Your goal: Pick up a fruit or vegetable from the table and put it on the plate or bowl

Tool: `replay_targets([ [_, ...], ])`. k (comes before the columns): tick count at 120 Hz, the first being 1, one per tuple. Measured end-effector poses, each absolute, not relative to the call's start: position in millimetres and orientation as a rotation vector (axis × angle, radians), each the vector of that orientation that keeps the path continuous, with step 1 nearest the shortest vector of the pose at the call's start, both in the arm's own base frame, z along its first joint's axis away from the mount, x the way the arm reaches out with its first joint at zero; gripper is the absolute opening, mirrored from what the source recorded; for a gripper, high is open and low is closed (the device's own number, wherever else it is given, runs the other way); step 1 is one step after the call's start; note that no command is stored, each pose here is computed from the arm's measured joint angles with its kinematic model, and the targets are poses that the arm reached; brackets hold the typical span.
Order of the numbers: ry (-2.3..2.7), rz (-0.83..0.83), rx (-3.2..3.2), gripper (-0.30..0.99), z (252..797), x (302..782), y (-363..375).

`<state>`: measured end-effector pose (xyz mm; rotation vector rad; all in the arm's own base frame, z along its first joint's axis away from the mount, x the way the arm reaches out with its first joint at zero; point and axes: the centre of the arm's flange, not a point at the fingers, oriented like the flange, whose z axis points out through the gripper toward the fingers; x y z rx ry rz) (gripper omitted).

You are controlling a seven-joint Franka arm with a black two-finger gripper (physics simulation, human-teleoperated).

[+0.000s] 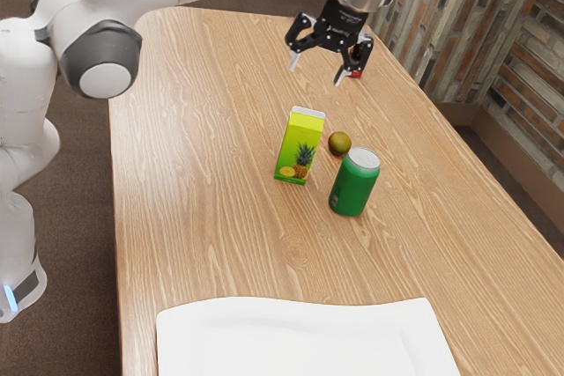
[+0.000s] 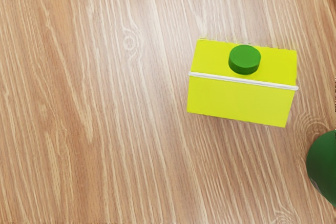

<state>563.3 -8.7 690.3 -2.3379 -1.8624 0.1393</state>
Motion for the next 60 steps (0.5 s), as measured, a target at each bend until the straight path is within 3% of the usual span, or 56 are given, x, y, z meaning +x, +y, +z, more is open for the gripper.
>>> replay_targets([
  [32,-2.087,0.244,-2.273,0.69,657,591,52],
  [60,-2.178,0.113,-2.181,0.69,662,595,90],
])
